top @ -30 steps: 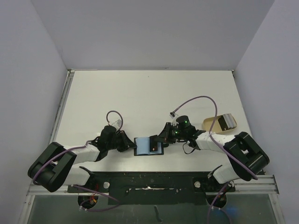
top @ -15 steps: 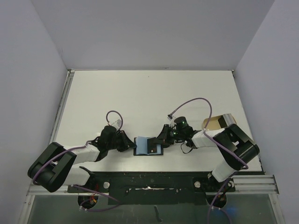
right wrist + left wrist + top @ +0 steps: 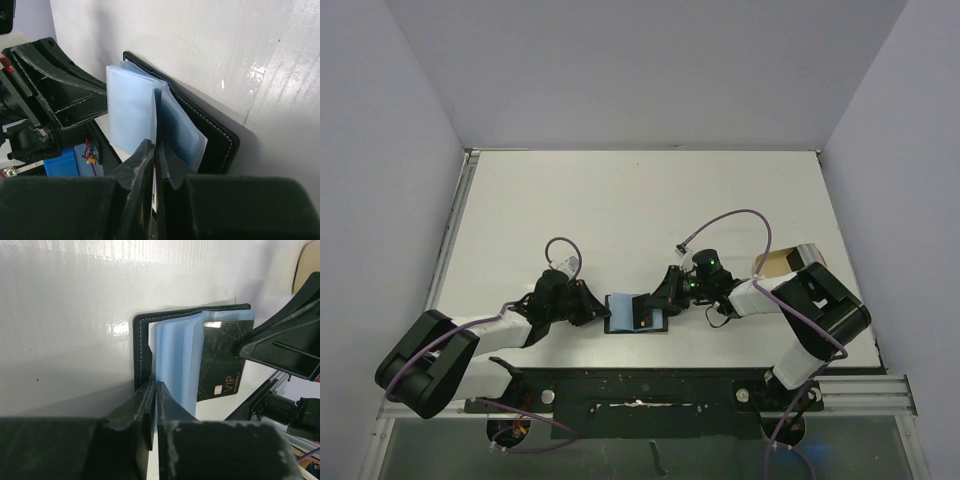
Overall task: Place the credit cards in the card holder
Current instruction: Insert the credit card into the card holder.
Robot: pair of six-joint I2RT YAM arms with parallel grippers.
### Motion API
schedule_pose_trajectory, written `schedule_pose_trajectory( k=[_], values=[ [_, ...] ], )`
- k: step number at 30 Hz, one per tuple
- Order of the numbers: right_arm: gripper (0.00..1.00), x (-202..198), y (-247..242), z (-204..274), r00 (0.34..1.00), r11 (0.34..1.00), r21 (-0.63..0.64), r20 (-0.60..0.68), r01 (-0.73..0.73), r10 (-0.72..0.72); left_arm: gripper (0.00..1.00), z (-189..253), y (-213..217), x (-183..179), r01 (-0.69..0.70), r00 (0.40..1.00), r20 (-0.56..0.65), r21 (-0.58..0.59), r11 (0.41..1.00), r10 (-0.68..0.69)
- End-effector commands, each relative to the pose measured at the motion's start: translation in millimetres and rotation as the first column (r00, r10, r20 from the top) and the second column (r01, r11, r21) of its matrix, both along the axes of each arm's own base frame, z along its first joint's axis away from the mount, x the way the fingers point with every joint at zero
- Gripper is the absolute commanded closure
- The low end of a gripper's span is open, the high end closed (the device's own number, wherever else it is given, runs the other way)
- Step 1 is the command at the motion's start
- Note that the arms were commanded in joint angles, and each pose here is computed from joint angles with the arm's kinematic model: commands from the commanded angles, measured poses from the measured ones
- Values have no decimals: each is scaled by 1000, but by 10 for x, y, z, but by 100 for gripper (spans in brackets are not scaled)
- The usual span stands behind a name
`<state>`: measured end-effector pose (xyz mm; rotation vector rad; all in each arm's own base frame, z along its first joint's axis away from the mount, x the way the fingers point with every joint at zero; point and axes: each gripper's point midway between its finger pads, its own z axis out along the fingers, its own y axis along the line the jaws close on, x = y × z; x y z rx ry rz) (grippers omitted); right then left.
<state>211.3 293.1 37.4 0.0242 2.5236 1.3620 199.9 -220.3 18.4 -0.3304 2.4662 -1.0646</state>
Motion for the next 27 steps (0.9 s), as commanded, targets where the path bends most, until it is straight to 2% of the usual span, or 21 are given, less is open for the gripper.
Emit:
schedule_pose_trajectory(
  k=[1, 22, 27],
  values=[
    [97, 85, 100, 94, 999, 999, 44, 45, -11, 9, 96, 21, 16, 4, 8, 999, 35, 15, 1000, -9],
    [96, 134, 119, 30, 999, 996, 85, -3, 35, -35, 96, -63, 62, -72, -4, 1000, 17, 13, 1000, 4],
    [92, 112, 133, -17, 999, 997, 68, -10, 38, -38, 96, -67, 72, -87, -7, 1000, 16, 11, 1000, 6]
  ],
)
